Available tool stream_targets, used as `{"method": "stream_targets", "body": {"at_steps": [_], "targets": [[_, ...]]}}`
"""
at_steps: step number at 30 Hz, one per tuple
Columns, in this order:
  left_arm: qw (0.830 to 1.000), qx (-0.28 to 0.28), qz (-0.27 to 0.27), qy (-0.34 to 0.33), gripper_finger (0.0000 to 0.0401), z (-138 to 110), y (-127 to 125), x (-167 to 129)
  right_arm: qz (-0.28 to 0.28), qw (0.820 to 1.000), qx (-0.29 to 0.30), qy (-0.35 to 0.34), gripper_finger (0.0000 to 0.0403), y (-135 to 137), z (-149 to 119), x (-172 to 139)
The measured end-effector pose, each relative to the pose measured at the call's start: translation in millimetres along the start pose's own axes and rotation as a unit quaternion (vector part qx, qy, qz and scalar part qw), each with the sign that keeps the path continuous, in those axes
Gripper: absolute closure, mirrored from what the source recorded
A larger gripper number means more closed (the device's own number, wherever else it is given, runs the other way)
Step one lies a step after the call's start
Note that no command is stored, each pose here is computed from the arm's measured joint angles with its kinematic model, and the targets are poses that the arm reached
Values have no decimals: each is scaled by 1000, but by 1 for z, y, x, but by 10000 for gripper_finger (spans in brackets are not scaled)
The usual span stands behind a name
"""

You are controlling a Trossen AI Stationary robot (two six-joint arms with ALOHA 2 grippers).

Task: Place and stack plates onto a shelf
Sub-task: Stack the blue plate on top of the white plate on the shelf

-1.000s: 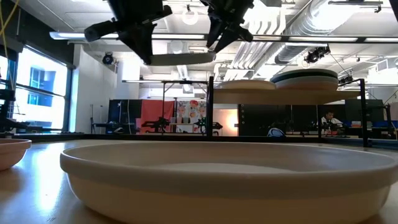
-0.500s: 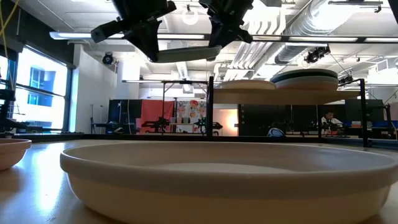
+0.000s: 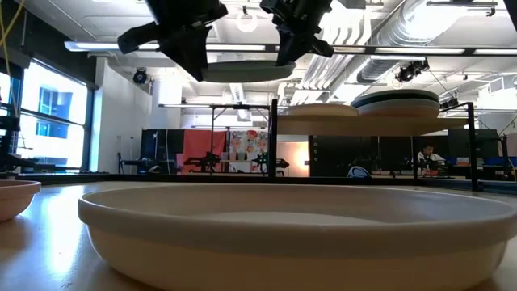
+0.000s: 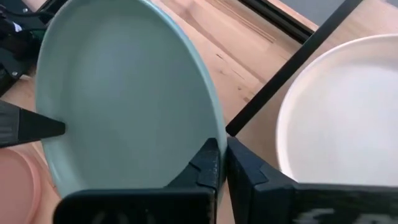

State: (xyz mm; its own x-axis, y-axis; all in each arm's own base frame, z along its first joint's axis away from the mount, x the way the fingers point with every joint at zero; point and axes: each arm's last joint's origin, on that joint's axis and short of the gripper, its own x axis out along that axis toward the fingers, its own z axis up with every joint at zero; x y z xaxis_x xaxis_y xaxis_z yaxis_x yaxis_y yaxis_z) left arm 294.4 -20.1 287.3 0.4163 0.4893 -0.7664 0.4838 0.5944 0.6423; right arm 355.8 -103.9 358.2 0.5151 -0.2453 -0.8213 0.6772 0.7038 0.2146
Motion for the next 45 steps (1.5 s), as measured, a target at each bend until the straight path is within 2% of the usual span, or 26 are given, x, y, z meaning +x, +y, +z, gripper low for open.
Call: {"method": "stream_targets", "body": {"at_steps": [6,11,18,22,29,36,45], "targets": [[997,-71,-32,-18,321,-2,2,3,-6,1000,9,11,402,-1,-2,0],[986,-164,-23,-9,294,-3,3,3,-20,1000,10,21,402,-6,-3,0],[966,-258,-21,-5,286,-3,3,3,-49,998,12,30,403,-25,3,1],[953,-304,-2,-13,286,-1,8,-1,-64,997,16,29,403,-41,10,2],[939,-342,33,-28,286,-1,24,-8,-53,998,12,30,403,-74,21,-10],[933,-358,37,-22,286,-6,30,-4,-46,998,32,13,403,-127,34,-34],[923,-381,47,-17,286,-14,41,3,-27,999,45,12,403,-188,41,-45]]}}
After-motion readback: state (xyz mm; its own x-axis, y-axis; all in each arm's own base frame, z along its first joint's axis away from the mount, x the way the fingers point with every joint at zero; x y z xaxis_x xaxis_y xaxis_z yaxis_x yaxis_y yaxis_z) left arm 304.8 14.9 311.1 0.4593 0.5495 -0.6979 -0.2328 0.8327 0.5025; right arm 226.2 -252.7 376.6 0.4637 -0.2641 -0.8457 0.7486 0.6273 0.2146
